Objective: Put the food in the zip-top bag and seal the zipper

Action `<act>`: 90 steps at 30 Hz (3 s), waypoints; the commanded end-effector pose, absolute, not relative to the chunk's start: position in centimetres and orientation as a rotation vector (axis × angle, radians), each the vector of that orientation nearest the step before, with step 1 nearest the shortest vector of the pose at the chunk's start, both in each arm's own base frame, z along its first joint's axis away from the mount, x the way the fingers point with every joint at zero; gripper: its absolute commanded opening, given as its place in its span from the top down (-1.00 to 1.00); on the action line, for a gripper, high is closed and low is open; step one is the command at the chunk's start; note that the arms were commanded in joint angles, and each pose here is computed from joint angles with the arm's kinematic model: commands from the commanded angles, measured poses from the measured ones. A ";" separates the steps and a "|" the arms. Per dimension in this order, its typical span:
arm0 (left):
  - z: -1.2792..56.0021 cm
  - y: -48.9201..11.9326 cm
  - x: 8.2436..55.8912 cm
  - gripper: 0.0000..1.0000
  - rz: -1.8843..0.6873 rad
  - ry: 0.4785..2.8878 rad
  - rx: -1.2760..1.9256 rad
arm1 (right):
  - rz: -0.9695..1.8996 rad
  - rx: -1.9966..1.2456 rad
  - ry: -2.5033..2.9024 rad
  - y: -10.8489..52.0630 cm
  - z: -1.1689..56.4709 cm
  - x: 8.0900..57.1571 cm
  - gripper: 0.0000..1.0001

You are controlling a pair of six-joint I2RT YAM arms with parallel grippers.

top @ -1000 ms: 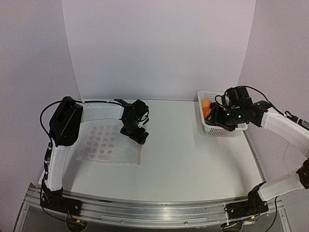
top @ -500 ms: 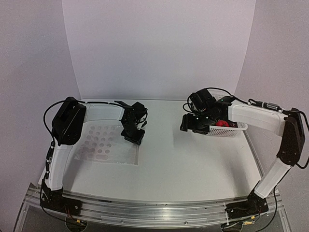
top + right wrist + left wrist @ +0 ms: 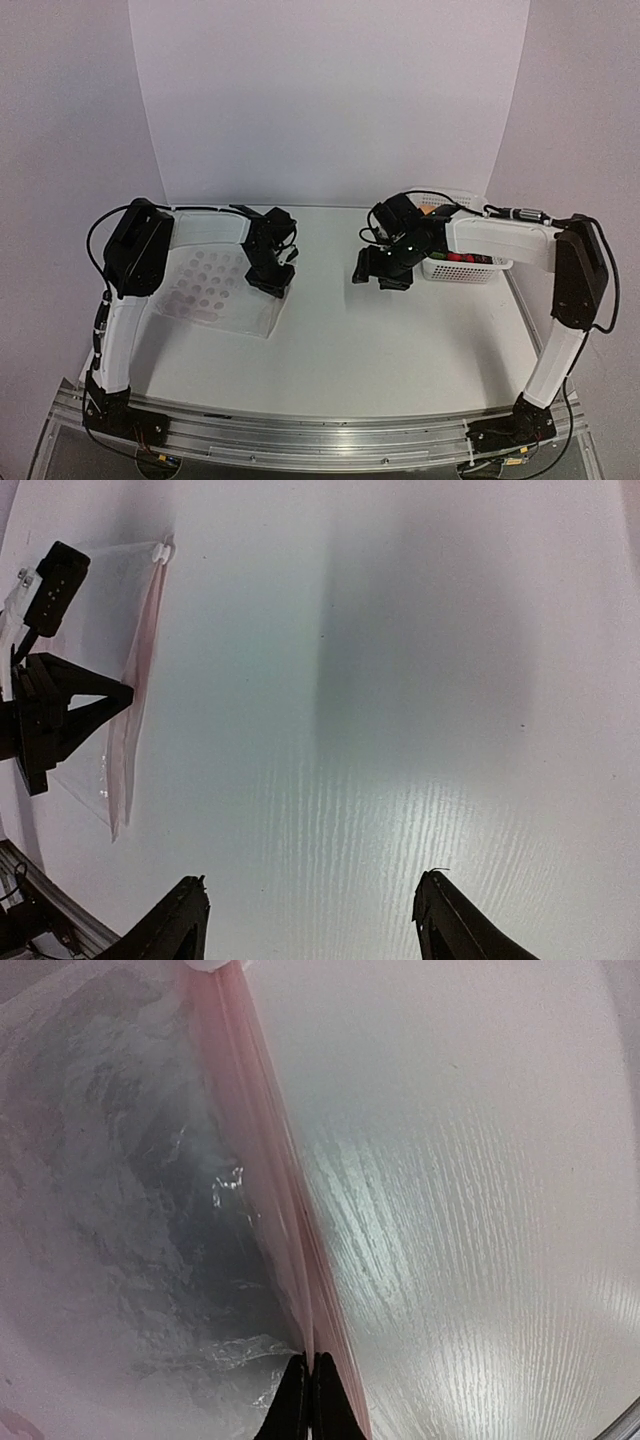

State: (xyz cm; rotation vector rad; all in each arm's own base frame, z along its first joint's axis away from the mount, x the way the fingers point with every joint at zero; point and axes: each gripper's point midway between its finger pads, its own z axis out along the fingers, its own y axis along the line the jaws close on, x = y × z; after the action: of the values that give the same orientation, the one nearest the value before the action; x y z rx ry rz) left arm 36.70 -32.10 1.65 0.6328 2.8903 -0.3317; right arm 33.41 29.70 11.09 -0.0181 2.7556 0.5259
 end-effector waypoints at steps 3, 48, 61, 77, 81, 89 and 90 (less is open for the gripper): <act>11.5 -32.8 36.7 1.00 -0.457 2.686 0.744 | 0.821 -0.045 2.712 36.0 12.7 34.1 -0.40; 18.4 -33.2 37.8 1.00 -0.432 2.410 0.780 | 1.432 0.106 2.316 48.5 14.7 40.0 0.15; 26.5 -29.1 45.0 1.00 -0.167 2.152 0.650 | 0.851 0.230 2.354 39.9 12.0 45.3 1.00; 33.2 -24.7 42.9 1.00 -0.081 1.964 0.622 | 0.430 -0.311 2.038 41.6 31.4 40.2 1.00; 31.1 -25.8 42.0 0.55 -0.165 2.015 0.670 | 0.480 -0.340 2.066 44.0 30.3 37.5 1.00; 27.5 -27.6 40.4 -0.04 -0.372 2.136 0.747 | 0.559 -0.347 2.111 44.9 29.2 36.5 1.00; 27.1 -27.7 40.2 -0.07 -0.392 2.147 0.760 | 0.567 -0.360 2.112 45.0 29.2 36.4 1.00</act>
State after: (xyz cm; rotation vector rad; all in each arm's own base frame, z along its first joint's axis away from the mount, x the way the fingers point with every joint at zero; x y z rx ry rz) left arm 41.36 -26.87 28.16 0.7281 2.0967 -0.2538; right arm 36.18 45.33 28.39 -0.3738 2.1165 0.5347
